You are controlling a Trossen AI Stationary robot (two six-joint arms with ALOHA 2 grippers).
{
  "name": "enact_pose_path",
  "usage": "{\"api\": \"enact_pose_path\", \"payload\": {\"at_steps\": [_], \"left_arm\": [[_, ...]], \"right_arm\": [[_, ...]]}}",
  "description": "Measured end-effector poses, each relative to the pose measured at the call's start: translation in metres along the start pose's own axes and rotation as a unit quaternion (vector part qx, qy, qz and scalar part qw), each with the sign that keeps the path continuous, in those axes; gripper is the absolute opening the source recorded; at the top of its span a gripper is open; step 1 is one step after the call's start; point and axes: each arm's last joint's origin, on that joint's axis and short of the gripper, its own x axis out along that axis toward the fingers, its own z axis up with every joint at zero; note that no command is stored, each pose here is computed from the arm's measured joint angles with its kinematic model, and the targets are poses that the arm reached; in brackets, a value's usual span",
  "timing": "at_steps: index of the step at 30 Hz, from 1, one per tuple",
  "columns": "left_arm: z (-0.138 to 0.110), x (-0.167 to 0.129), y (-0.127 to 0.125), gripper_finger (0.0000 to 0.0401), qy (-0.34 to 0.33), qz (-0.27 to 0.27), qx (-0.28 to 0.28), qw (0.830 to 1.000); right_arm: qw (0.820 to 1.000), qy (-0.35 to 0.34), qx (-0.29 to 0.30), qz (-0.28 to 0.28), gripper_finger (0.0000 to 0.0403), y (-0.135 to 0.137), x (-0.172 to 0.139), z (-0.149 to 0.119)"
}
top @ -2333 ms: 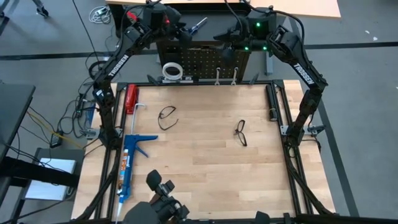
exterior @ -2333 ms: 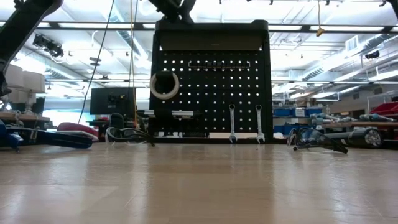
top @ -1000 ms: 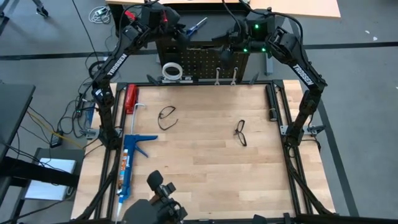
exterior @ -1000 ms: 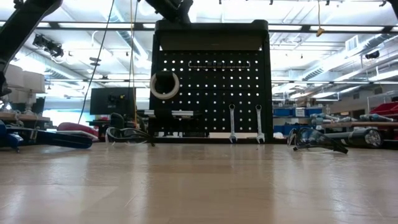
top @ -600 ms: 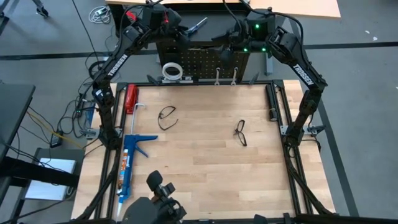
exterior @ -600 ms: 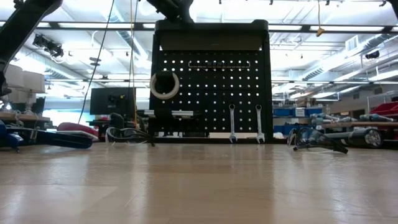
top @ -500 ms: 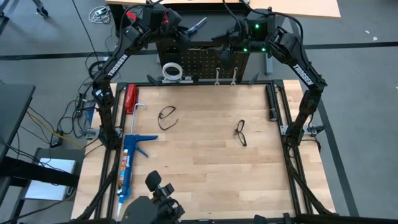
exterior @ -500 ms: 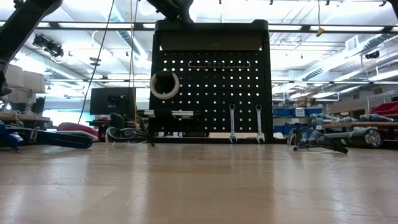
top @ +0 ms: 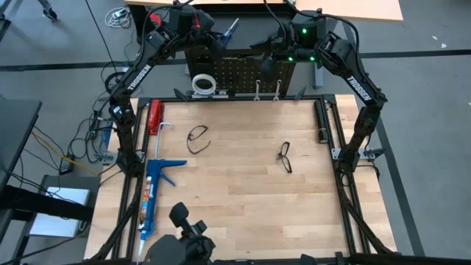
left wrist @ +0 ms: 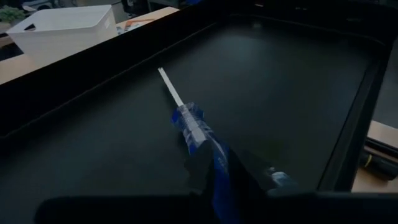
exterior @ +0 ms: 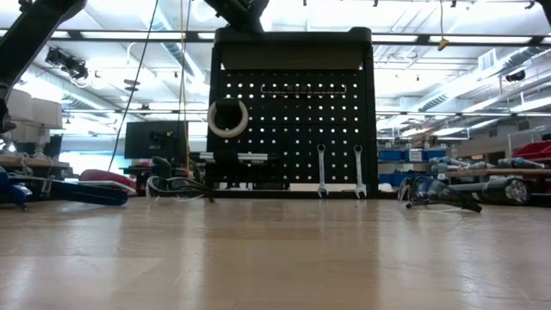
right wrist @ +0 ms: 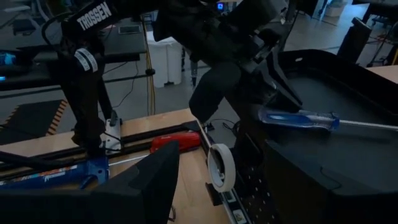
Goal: Hang tools onto peg board
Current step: Remove the blue screwdriver from the black pegboard
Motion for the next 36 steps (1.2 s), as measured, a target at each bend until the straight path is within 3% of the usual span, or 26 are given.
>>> {"api": "enact_pose_path", "payload": {"at_steps": [5,13,23,29,36], "left_arm": [[0.003,-0.001,0.001,0.0005,-0.017,0.016,0.001,1.000],[0.024,-0.018,-0.005,0.0032,-0.106,0.027,0.018,0.994],[0.024,-0.023,-0.023,0.0026,-0.095,0.016,0.007,0.995],[0.019,-0.024,-0.031,0.0026,-0.063,0.112,0.008,0.992],[0.013,-0.026,-0.033,0.0026,-0.029,0.154,0.012,0.988]], "right_arm": [[1.000,0.000,0.000,0.000,0.0233,0.000,0.000,0.000],[1.000,0.000,0.000,-0.002,0.0231,0.000,0.000,0.000],[0.999,-0.033,-0.007,-0.008,0.0230,-0.001,0.000,0.007],[0.999,-0.047,-0.019,-0.010,0.0230,-0.002,-0.001,0.009],[0.998,-0.051,-0.023,-0.011,0.0230,-0.002,-0.001,0.010]]}}
